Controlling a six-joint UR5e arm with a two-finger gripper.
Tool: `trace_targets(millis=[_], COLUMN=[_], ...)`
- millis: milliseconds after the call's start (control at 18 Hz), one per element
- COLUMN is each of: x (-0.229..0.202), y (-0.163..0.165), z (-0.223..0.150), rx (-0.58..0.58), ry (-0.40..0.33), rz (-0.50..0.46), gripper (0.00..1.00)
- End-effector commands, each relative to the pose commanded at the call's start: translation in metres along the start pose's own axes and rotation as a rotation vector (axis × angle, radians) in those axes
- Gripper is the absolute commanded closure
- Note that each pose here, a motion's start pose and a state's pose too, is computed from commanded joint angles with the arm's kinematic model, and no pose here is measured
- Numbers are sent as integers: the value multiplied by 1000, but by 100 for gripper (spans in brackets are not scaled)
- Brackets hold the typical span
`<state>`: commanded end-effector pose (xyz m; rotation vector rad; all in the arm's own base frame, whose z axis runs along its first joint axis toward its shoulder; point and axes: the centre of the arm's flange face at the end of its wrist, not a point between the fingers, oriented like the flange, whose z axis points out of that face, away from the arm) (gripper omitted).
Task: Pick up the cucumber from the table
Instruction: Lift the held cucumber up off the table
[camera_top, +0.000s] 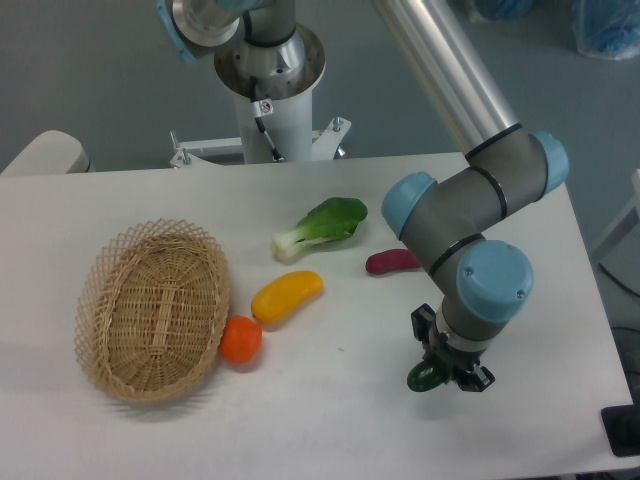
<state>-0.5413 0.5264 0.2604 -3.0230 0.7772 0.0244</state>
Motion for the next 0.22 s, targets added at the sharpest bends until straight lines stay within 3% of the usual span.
trace_targets(millis=[222], x=[0], y=[0], z=[1], rx=[1], ry=[2], rz=[0], gripper=[84])
